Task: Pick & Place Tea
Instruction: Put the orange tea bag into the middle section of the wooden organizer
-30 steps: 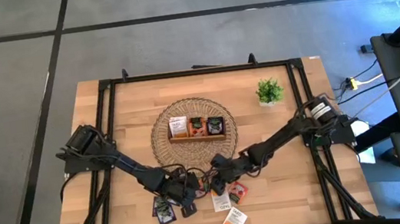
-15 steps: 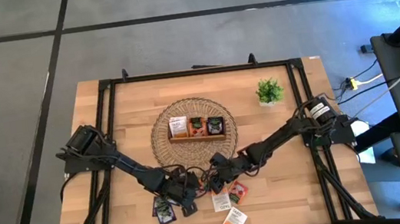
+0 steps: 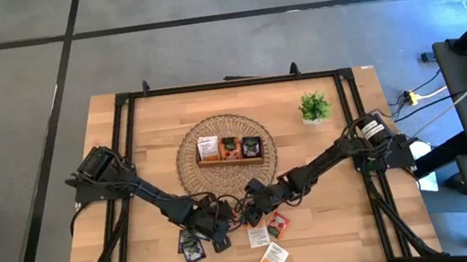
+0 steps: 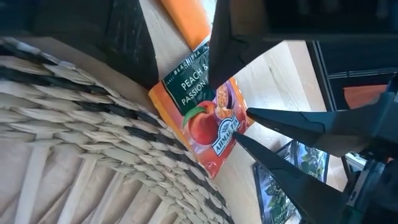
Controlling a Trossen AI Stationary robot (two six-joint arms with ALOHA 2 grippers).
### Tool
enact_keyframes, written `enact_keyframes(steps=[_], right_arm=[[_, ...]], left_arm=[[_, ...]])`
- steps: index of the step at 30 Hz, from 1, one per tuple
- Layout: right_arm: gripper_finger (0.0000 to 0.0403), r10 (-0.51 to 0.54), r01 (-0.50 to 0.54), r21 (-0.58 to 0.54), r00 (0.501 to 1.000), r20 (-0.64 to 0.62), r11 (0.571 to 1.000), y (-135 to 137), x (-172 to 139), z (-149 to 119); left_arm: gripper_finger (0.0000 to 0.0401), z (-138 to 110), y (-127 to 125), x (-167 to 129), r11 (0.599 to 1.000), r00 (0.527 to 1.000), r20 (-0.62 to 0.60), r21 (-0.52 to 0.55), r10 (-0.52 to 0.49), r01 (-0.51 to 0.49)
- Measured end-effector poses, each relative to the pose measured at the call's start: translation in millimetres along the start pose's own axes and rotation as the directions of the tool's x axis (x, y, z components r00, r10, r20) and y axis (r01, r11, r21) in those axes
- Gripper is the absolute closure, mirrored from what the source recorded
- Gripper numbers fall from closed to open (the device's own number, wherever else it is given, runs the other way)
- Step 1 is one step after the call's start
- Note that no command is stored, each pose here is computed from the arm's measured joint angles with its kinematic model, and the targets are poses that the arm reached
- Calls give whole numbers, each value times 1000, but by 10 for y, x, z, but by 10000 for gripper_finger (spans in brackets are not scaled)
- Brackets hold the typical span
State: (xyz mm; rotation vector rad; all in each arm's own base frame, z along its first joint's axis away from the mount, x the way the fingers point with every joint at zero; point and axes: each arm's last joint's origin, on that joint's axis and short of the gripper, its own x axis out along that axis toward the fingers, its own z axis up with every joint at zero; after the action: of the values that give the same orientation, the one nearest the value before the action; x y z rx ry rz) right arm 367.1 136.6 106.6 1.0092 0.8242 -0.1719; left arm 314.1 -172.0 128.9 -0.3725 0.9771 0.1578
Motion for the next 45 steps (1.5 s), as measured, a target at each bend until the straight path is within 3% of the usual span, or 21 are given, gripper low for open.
enact_keyframes(steps=[17,23,29,33,38,41,45], right_arm=[[392,-15,19,-140,999,29,990,-13,4,4],[399,36,-40,-197,999,-27,980,67,-75,12],[400,43,-47,-296,999,-22,954,219,-364,108],[401,-86,63,-429,996,-35,901,317,-754,360],[401,-290,225,-607,957,-9,762,564,-1362,857],[401,-342,281,-664,939,40,693,688,-1653,1211],[402,-374,327,-691,923,87,645,706,-1826,1645]], left_arm=[[315,4,4,3,1000,1000,18,-16,15,-15],[315,47,-18,-91,1000,1000,15,-21,-18,19],[315,147,-52,-339,997,996,48,-6,-75,76],[315,230,-44,-594,994,992,79,53,-100,96],[315,301,27,-1003,977,985,55,145,-164,155],[315,331,100,-1281,973,980,60,144,-192,181],[315,343,221,-1646,971,973,92,139,-210,196]])
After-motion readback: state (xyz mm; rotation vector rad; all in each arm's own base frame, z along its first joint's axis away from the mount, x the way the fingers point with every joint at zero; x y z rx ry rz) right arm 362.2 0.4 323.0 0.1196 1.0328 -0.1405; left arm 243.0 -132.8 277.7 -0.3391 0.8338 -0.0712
